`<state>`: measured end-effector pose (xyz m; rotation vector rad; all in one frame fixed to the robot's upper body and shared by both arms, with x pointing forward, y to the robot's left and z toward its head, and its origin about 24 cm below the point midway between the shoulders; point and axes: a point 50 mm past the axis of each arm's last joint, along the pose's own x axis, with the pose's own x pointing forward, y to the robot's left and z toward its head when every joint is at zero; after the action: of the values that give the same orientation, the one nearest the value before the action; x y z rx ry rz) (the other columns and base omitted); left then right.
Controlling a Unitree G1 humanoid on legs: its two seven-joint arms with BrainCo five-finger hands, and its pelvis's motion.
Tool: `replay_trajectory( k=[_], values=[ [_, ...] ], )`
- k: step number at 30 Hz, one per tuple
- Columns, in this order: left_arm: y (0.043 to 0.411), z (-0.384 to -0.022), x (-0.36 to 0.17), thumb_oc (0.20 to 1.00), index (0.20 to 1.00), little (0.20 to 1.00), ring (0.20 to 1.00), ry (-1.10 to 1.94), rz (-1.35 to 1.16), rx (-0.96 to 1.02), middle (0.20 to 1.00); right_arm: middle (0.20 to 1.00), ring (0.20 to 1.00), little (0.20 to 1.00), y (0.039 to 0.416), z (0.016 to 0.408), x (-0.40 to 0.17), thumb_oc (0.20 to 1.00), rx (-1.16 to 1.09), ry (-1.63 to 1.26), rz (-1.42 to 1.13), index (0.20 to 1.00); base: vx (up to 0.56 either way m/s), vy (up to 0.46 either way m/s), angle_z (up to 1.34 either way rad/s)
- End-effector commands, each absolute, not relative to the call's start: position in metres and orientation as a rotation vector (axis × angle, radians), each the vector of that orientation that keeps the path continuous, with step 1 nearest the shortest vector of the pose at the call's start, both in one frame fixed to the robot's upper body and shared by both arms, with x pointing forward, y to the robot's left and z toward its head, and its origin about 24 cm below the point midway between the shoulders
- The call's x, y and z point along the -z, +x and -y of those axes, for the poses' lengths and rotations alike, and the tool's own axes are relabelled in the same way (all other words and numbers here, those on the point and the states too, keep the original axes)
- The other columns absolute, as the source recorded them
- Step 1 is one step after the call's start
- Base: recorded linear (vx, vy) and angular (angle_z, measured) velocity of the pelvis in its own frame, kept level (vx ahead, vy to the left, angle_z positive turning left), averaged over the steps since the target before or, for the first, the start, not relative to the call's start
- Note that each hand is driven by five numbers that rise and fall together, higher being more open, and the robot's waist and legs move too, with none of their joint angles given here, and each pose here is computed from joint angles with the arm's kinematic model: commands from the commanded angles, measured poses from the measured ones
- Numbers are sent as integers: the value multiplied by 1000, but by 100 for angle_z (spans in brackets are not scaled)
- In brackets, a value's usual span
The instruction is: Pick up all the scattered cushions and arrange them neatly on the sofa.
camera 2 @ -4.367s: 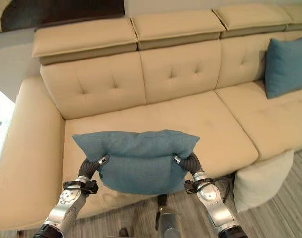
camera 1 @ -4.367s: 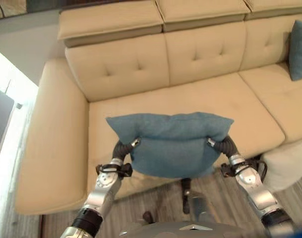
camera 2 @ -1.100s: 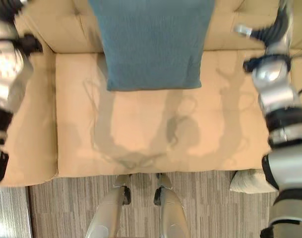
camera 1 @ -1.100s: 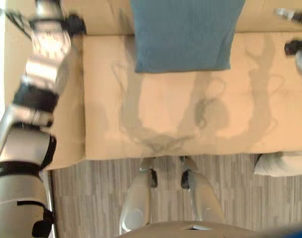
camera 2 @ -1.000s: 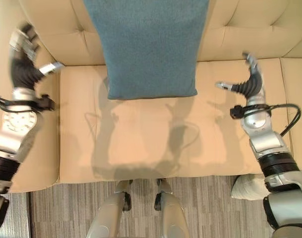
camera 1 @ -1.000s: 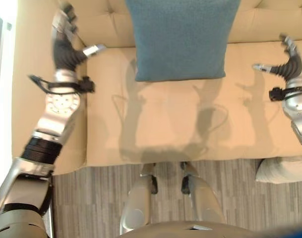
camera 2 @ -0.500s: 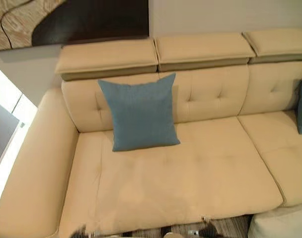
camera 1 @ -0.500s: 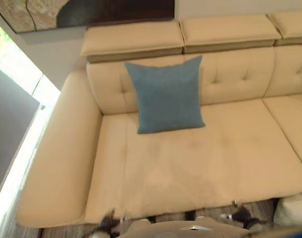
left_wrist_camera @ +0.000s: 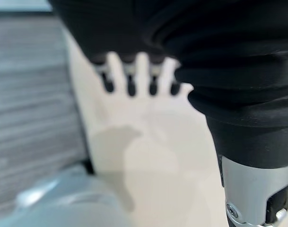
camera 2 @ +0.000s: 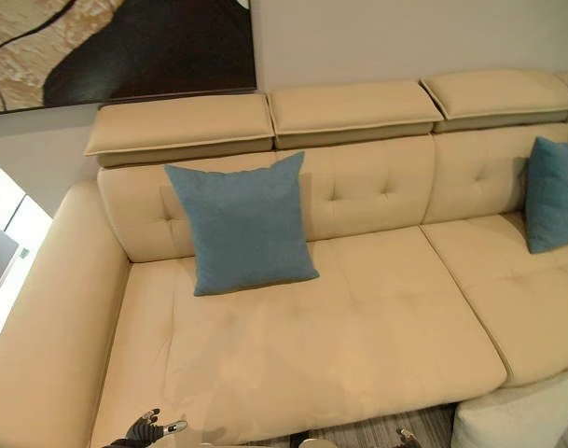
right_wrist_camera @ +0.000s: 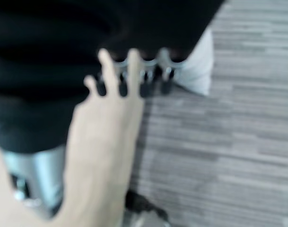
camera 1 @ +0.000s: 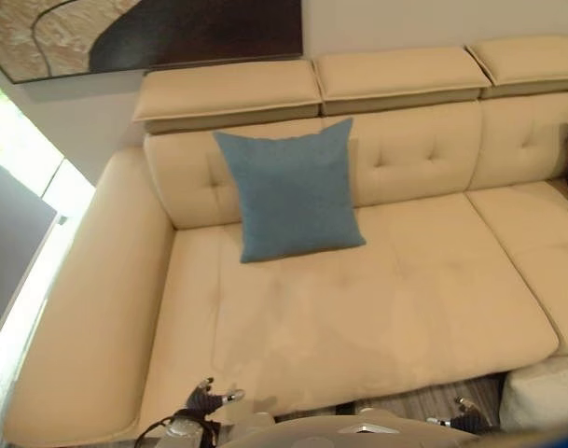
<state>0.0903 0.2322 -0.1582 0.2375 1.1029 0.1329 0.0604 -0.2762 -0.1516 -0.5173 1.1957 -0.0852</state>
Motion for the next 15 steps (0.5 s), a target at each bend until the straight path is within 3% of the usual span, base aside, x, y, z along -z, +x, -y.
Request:
replay_trajectory(
  k=[1,10,15],
  values=[
    [107,-241,151,1000,1000,1000,1000,248,-1047,-141,1000,1000,1000,1000,74,283,148,1000,116,-499,-1179,1000,-46,51,-34],
    [134,-258,138,1000,1000,1000,1000,311,-979,-158,1000,1000,1000,1000,110,282,141,1000,97,-537,-1113,1000,-250,191,-54],
    [122,-259,143,1000,1000,1000,1000,273,-1025,-178,1000,1000,1000,1000,105,276,145,1000,96,-504,-1135,1000,-215,-24,-69]
  ],
)
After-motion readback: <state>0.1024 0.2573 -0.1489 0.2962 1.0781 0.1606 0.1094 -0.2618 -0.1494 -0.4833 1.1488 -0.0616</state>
